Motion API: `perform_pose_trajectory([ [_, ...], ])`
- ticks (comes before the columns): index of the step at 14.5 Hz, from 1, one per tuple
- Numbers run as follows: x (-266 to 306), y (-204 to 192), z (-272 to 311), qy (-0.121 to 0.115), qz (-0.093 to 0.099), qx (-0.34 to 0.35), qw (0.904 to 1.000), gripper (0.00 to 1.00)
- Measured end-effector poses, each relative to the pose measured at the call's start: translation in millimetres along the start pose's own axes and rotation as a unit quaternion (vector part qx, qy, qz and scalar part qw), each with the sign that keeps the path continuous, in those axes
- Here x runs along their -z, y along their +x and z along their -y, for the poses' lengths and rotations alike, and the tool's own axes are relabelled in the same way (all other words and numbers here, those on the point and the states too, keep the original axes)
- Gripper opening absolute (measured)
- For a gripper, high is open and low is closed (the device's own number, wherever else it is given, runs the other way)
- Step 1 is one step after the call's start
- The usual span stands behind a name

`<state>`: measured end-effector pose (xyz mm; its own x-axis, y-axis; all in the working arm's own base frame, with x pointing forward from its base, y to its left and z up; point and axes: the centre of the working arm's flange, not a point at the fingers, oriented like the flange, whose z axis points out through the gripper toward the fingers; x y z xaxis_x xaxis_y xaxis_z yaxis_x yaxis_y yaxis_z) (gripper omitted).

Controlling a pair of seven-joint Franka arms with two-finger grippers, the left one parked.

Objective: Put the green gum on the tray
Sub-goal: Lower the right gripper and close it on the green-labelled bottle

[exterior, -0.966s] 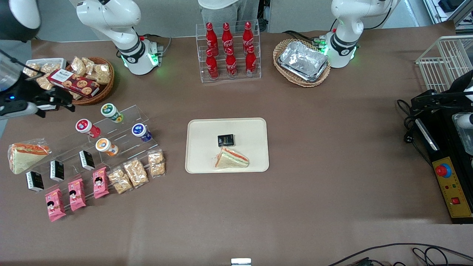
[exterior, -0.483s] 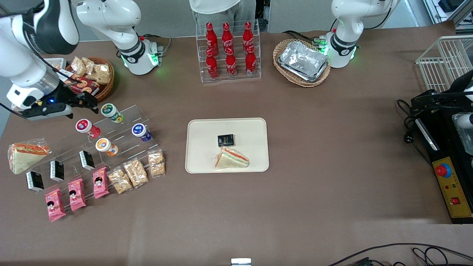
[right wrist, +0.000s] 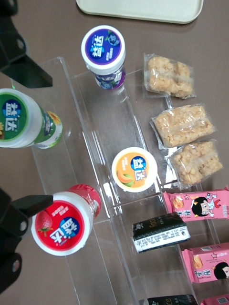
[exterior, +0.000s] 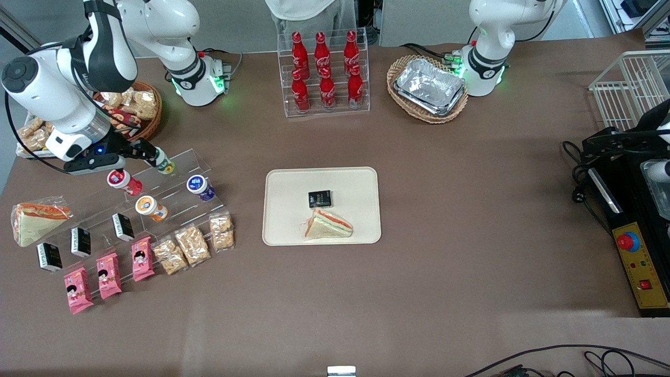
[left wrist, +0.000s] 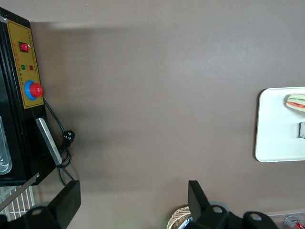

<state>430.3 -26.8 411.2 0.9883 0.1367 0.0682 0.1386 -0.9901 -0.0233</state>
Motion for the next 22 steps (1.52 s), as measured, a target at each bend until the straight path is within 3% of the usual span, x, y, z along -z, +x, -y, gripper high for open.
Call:
perform_pose_trajectory([
  [13,-24.1,-37.2,20.3,-0.001,-0.006,0.016,0.9999,1.0],
  [16,-24.1,-37.5,20.2,-0.001,-0.008,0.016,0.9998,0.92],
  [19,-24.2,-37.5,20.1,-0.001,-0.008,0.016,0.9998,0.6],
  [22,-24.1,-37.5,20.1,-0.001,-0.009,0.016,0.9998,0.59],
])
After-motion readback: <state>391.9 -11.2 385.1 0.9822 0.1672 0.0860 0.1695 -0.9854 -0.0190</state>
